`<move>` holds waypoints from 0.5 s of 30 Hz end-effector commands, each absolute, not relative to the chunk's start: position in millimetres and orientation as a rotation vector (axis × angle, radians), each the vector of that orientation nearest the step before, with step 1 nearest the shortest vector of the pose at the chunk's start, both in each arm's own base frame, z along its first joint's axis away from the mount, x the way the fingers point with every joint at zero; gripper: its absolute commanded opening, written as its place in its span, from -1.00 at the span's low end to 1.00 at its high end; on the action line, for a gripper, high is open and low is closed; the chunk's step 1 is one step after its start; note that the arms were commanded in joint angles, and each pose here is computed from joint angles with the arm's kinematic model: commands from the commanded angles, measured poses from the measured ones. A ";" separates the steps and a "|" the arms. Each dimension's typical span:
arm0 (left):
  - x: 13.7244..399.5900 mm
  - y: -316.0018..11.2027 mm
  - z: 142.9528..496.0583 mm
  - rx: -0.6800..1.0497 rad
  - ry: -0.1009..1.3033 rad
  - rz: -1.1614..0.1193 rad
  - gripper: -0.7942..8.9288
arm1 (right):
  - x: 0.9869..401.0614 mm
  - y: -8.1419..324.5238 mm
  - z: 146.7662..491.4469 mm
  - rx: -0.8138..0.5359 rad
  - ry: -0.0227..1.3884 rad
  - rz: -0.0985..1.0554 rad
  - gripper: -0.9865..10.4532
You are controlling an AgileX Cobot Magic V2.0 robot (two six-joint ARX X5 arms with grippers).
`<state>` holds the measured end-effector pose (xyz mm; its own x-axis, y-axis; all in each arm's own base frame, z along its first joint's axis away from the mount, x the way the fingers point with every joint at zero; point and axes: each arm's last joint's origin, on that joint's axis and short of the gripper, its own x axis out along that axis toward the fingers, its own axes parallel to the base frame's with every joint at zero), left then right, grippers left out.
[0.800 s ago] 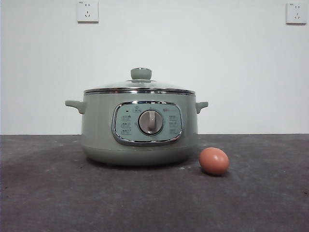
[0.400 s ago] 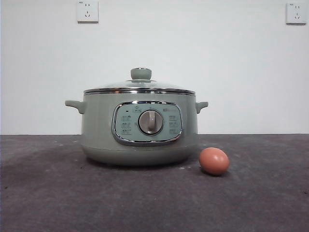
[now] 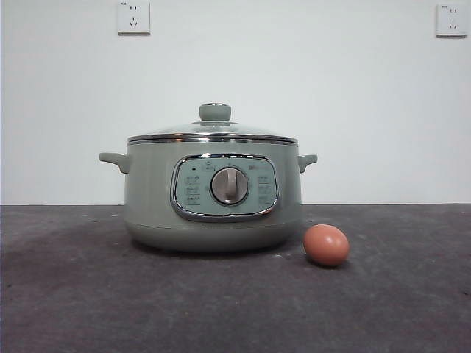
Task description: Pick up the egg,open the lid,put the egg in the pot,close the lid
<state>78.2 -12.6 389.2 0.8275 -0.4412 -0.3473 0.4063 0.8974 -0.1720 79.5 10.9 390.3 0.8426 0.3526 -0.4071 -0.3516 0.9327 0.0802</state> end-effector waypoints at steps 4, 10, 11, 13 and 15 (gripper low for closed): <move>79.5 -13.3 389.9 -0.086 0.390 -0.474 0.70 | 78.4 11.3 393.2 0.007 0.415 0.383 0.28; 84.1 -13.3 388.9 -0.089 0.406 -0.474 0.70 | 80.8 11.6 392.7 0.014 0.425 0.391 0.28; 85.2 -13.3 388.8 -0.090 0.409 -0.474 0.70 | 82.1 11.6 392.6 0.018 0.428 0.391 0.28; 88.8 -13.8 388.7 -0.090 0.413 -0.480 0.70 | 82.9 11.7 392.3 0.019 0.432 0.393 0.28; 95.1 -15.1 389.4 -0.090 0.409 -0.503 0.70 | 86.1 11.7 391.6 0.021 0.443 0.393 0.28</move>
